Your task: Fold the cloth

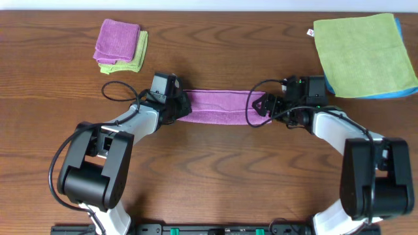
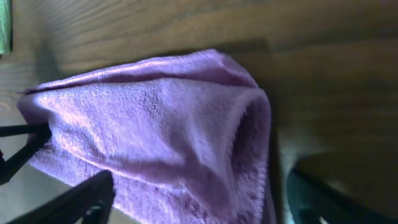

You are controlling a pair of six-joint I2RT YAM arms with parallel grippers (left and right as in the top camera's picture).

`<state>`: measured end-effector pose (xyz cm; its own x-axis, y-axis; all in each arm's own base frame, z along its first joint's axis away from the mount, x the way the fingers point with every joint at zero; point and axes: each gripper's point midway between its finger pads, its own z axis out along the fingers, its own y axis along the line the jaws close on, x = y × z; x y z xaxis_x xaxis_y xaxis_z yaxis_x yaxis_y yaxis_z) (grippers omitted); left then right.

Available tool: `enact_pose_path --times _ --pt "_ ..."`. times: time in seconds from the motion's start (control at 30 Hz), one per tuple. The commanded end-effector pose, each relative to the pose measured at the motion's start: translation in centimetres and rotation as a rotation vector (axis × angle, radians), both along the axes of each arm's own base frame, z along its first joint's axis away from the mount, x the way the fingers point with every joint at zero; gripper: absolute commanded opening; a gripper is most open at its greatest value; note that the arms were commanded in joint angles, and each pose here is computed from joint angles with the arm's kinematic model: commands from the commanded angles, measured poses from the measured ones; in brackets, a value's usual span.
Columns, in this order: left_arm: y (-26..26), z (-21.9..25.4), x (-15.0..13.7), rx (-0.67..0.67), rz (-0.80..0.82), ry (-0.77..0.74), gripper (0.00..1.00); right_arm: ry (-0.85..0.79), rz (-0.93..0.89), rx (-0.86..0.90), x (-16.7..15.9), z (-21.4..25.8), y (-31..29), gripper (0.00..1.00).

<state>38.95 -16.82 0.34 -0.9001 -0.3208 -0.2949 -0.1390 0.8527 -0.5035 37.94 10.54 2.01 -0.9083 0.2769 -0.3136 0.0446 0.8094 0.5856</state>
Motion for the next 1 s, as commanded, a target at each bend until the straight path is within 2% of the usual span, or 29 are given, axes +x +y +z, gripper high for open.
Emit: enact_pose_path --times 0.0,0.1,0.2,0.3,0.37,0.4,0.43,0.57,0.97 --pt "0.3 -0.5 0.4 0.034 -0.004 -0.005 0.06 0.035 0.026 0.017 -0.4 -1.1 1.6 0.85" --pt "0.3 -0.5 0.3 0.032 -0.005 -0.004 0.06 0.037 0.048 0.014 -0.6 -1.7 2.4 0.79" --pt "0.3 -0.7 0.1 0.035 -0.005 0.005 0.06 0.021 0.058 -0.012 -0.4 -1.9 2.6 0.60" --pt "0.4 -0.8 -0.2 0.040 -0.005 0.020 0.06 -0.026 0.072 -0.020 0.3 -1.5 2.6 0.51" --pt "0.5 -1.0 -0.3 0.042 -0.006 0.029 0.06 -0.052 0.071 -0.019 0.7 -1.1 2.6 0.32" --pt "0.5 -1.0 -0.4 0.041 -0.006 0.031 0.05 -0.062 0.071 -0.018 0.9 -1.0 2.6 0.13" --pt "0.4 -1.0 -0.4 0.038 -0.008 0.032 0.06 -0.067 0.071 -0.017 1.0 -0.8 2.6 0.01" --pt "0.2 -0.7 -0.4 0.021 -0.016 0.030 0.06 -0.092 0.078 -0.005 1.2 0.2 2.9 0.01" --pt "-0.3 0.6 0.8 0.001 -0.020 -0.006 0.06 -0.284 0.099 -0.001 2.1 7.2 3.4 0.01"
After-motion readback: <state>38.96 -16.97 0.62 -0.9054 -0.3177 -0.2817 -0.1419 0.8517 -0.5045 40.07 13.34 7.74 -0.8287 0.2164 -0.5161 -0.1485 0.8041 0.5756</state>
